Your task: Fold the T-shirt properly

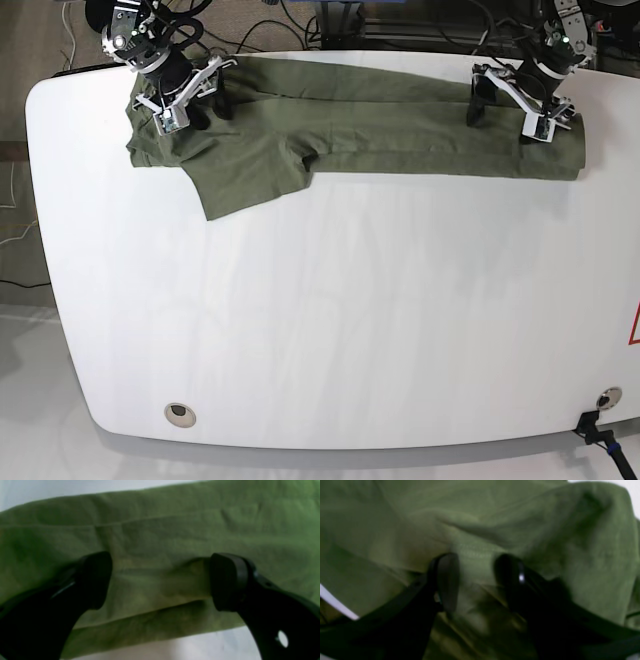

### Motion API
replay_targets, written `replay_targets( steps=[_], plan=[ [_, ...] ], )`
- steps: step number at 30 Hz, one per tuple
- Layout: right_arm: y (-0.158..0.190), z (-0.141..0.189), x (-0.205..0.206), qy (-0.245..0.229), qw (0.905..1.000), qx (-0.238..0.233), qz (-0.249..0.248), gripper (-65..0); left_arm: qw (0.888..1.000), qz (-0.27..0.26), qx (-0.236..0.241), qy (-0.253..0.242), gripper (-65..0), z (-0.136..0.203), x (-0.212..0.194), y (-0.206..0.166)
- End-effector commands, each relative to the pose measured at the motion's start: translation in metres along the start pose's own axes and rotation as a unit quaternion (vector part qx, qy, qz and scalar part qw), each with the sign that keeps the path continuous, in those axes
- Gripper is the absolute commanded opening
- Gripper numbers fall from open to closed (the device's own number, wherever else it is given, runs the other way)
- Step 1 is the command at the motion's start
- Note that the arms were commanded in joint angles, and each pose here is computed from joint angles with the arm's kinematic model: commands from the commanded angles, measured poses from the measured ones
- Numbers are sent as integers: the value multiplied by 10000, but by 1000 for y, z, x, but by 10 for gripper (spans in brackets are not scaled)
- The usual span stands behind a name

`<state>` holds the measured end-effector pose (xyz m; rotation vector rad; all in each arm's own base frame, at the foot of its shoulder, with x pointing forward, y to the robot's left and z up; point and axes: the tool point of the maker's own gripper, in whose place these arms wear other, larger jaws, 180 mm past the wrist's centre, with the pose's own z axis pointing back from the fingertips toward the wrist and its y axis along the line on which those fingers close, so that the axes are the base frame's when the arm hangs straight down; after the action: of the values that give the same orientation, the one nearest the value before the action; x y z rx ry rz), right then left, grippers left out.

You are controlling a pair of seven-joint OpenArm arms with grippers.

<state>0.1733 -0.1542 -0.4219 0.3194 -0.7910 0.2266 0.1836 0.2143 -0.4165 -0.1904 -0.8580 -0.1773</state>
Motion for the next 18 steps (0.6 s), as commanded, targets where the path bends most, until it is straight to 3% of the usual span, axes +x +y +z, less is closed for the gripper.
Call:
replay_targets(
  steps=[1,8,18],
  plan=[
    [-3,-2,-16,207,9998,9,-48,-371,10000,-9,6,7,-72,2,-1,3],
    [-6,-7,-11,113,9999,5,-73,-371,10000,20,20,-59,-72,-4,4,6],
    [-38,-30,2,85,9999,-79,-57,-371,9997,-15,60,-257,-72,-28,27,16]
  ],
)
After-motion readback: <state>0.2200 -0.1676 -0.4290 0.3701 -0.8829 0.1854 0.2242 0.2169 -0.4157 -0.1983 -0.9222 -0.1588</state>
